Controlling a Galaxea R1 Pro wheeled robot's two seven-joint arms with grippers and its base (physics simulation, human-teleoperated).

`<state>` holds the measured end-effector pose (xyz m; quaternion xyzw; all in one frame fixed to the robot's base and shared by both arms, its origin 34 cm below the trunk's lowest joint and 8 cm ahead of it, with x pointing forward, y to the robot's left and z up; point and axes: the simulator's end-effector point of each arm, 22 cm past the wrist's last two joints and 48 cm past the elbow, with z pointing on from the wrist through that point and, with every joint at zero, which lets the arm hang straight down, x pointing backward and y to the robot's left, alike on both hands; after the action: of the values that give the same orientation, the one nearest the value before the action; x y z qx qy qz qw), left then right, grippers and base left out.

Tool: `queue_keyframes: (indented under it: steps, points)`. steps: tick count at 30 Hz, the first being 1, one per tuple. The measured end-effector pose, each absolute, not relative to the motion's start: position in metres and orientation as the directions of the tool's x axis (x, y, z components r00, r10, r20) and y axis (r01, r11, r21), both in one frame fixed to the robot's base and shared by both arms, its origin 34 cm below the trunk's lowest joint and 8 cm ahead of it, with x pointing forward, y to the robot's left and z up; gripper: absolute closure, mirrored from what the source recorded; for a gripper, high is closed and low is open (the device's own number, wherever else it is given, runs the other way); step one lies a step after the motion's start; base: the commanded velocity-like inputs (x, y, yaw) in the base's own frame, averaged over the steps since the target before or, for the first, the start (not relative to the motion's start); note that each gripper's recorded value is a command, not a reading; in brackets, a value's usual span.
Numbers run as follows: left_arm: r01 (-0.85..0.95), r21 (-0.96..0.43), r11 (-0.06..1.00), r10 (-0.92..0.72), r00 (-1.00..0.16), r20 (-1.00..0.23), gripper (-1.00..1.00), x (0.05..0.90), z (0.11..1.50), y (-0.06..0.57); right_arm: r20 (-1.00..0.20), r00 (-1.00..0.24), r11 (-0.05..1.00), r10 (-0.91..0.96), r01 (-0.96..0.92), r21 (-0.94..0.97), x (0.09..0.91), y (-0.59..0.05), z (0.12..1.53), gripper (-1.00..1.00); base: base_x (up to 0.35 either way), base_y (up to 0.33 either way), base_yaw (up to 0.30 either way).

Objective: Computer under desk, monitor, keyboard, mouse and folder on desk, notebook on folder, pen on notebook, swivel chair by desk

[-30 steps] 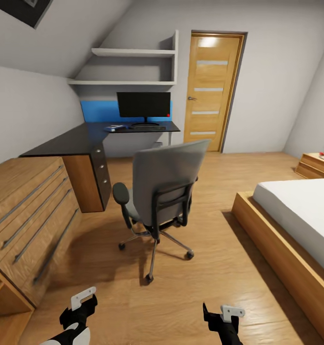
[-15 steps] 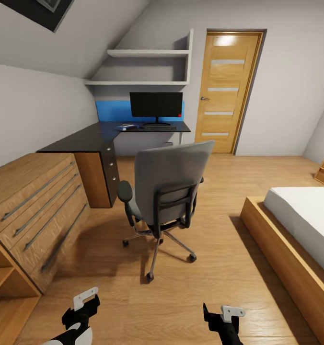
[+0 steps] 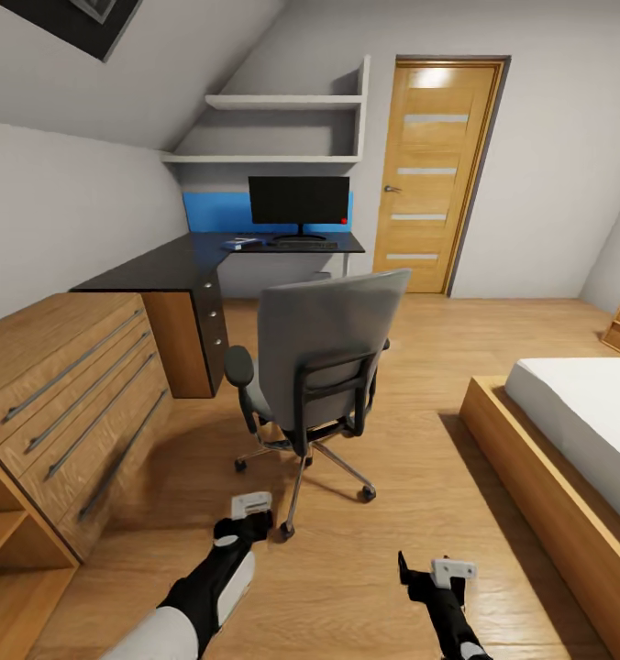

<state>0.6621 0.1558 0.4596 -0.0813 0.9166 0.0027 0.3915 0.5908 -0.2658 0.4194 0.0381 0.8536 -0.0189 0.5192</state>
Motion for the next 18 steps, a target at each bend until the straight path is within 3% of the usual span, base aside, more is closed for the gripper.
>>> queue_keyframes:
  steps: [7, 18]
  points:
    - [-0.143, -0.077, 0.987, -0.153, -0.653, -0.742, -1.0, 0.682, 0.486, 0.152, -0.87, -0.492, 0.995, 0.035, 0.095, -0.014, 0.659, -0.285, 0.449, -1.0, 0.0, 0.0, 0.0]
    - [-0.077, -0.076, 0.994, -0.108, -0.689, -0.717, -1.0, 0.689, 0.506, 0.134, -0.788, -0.586, 0.976, 0.189, 0.023, 0.216, 0.735, -0.21, 0.521, -1.0, 0.0, 0.0, 0.0]
